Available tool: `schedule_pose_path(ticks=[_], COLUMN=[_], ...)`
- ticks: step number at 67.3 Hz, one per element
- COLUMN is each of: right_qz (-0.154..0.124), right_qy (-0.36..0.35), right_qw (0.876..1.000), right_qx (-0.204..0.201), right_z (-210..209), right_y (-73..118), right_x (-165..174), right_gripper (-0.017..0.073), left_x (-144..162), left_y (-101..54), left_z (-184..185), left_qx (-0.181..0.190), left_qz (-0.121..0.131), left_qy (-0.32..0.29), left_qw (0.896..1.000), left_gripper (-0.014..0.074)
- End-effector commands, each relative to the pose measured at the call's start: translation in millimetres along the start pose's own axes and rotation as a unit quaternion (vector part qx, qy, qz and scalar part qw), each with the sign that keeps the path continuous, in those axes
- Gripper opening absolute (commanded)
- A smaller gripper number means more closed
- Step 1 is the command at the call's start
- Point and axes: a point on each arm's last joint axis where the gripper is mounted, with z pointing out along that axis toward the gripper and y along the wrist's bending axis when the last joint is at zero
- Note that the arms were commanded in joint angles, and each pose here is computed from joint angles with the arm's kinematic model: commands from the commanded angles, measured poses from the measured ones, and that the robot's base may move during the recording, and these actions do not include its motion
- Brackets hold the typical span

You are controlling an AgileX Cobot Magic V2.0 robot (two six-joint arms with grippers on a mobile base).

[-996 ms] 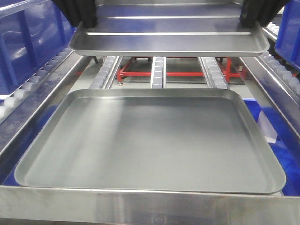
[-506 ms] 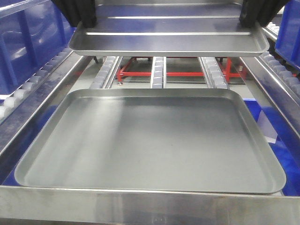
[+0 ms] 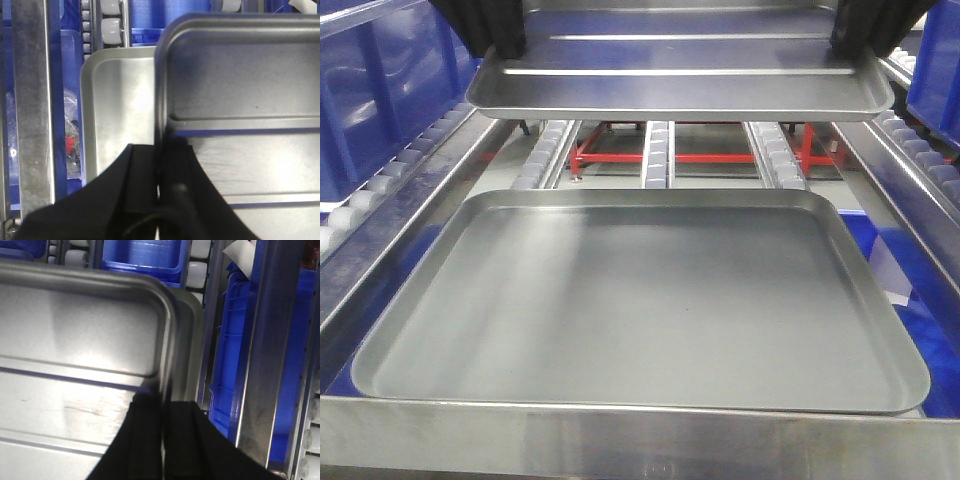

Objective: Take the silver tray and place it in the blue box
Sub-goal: 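Lift the silver tray with both grippers out of the larger tray, then hold the tray in both grippers while the base turns away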

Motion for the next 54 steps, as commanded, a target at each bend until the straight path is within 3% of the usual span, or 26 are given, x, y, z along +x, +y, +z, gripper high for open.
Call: schedule_pose_path(ticks=[1, 54], right_qz=[-0.017, -0.017], right_qy=[-0.063, -0.063], right_qw=[0.998, 0.998], right_qx=[0.000, 0.000], right_z=[-26.2, -26.2], right_y=[-4.6, -4.6], right_x=[-11.1, -11.2], right_gripper=[0.0059, 0.0059], left_x=[-8.3, -8.3], left_y=[6.8, 6.8], left_z=[-29.1, -29.1], left_qx=[-0.002, -0.002], left_qz=[0.009, 0.009], left_qy=[-0.048, -0.048], left_qw=[0.999, 0.999], left_gripper=[-0.0098, -0.0098])
